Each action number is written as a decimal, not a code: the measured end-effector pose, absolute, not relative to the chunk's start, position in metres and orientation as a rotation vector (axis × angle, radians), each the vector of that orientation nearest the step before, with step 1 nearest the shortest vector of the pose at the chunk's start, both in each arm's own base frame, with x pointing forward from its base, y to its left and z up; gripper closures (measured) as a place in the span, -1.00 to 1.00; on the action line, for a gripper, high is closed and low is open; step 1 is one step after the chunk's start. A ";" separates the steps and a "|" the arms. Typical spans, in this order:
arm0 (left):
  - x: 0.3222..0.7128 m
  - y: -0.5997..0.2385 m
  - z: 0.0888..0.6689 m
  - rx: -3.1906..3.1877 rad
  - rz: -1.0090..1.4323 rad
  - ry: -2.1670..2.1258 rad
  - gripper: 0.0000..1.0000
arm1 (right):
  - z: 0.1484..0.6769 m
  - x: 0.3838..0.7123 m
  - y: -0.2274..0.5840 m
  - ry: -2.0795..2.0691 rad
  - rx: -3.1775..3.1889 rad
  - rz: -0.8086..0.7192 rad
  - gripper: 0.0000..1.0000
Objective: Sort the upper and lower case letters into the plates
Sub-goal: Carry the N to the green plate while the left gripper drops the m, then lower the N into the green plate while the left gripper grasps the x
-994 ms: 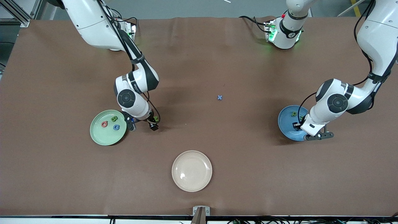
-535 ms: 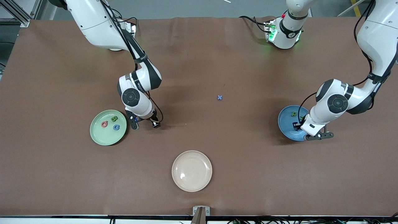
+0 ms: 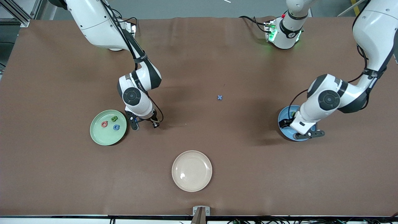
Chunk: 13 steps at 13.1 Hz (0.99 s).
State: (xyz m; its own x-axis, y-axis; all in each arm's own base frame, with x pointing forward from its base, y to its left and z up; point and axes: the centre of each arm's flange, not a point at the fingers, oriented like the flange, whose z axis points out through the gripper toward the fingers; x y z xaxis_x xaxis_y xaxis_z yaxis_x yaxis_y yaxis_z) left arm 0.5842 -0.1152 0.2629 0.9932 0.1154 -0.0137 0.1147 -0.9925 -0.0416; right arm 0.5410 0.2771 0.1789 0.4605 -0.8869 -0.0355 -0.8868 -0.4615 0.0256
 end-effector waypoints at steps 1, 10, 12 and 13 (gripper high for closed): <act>0.579 -0.139 0.275 -3.099 0.019 -0.203 -0.99 | 0.179 0.541 0.277 -1.626 2.682 -0.067 0.34; 0.469 -0.365 0.293 -3.144 0.017 -0.053 -0.99 | 0.252 0.615 0.178 -1.244 2.832 -0.155 0.34; 0.452 -0.388 0.278 -3.166 0.044 0.014 -0.99 | 0.252 0.626 0.130 -1.136 2.886 -0.169 0.34; 0.447 -0.395 0.265 -3.174 0.050 0.019 -0.99 | 0.250 0.629 0.104 -1.080 2.912 -0.177 0.34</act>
